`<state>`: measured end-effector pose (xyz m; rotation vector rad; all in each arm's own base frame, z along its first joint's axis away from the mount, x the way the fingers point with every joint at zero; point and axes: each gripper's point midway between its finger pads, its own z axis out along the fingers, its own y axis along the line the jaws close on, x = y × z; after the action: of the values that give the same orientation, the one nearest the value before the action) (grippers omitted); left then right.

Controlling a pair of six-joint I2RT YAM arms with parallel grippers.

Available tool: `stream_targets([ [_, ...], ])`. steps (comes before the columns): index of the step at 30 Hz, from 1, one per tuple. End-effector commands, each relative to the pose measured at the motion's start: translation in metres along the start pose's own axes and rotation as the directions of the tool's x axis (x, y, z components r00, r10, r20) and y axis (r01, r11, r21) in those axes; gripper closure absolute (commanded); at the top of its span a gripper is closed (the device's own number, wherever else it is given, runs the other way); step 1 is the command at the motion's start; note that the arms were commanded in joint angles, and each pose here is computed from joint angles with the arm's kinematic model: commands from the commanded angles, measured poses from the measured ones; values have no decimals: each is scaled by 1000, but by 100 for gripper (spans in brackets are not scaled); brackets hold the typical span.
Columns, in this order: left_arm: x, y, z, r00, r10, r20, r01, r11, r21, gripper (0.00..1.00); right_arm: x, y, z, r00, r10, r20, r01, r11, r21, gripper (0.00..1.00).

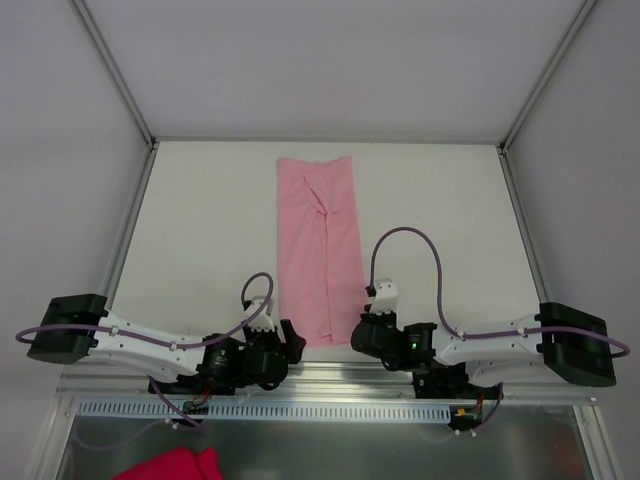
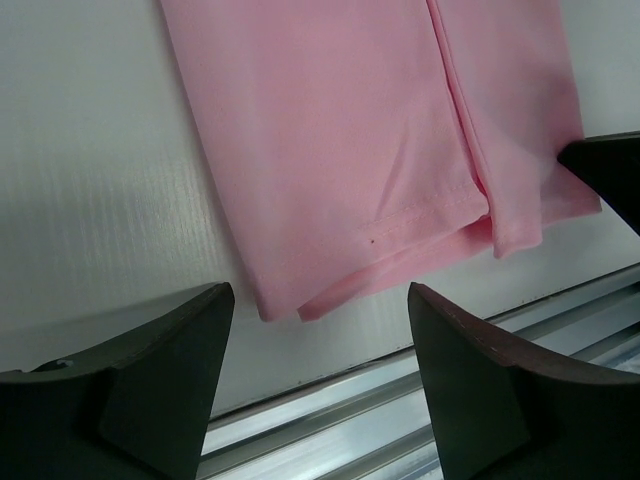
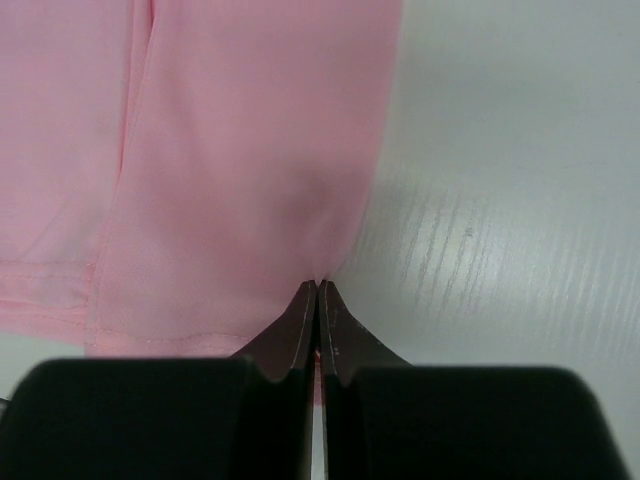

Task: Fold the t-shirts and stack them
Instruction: Grab the bottom of the folded rectangular tshirt with both arms

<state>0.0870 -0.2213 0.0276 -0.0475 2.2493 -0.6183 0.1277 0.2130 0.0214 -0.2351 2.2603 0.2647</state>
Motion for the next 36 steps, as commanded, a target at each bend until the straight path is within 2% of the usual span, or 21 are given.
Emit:
stream_targets([
  [1, 1, 4, 2, 1000, -14, 14, 14, 1000, -26, 27, -8, 0, -3, 999, 27, 28, -27, 1000, -12, 99],
  [8, 0, 12, 4, 1000, -11, 29, 13, 998, -67, 35, -9, 0, -4, 999, 23, 28, -22, 1000, -15, 99],
  [11, 1, 16, 4, 999, -14, 34, 17, 997, -81, 50, -9, 0, -4, 999, 22, 27, -22, 1000, -17, 99],
  [12, 1, 16, 5, 999, -16, 34, 19, 996, -85, 63, -9, 0, -4, 999, 19, 27, -19, 1000, -16, 99],
  [15, 1, 22, 7, 999, -23, 38, 27, 993, -116, 74, -9, 0, -4, 999, 19, 27, -18, 1000, -16, 99],
  [21, -1, 28, 7, 998, -32, 50, 38, 991, -127, 67, -8, -1, -4, 1000, 15, 23, -14, 1000, -11, 99],
  [24, -2, 28, 6, 998, -33, 51, 39, 991, -124, 57, -8, -2, -4, 1000, 13, 27, -13, 1000, -7, 99],
  [31, 0, 31, 7, 999, -26, 47, 32, 991, -131, 64, -10, -4, -5, 999, 18, 32, -17, 1000, -5, 99],
  [36, 2, 30, 8, 999, -23, 41, 28, 992, -126, 73, -10, -6, -6, 999, 19, 35, -19, 1000, -3, 99],
])
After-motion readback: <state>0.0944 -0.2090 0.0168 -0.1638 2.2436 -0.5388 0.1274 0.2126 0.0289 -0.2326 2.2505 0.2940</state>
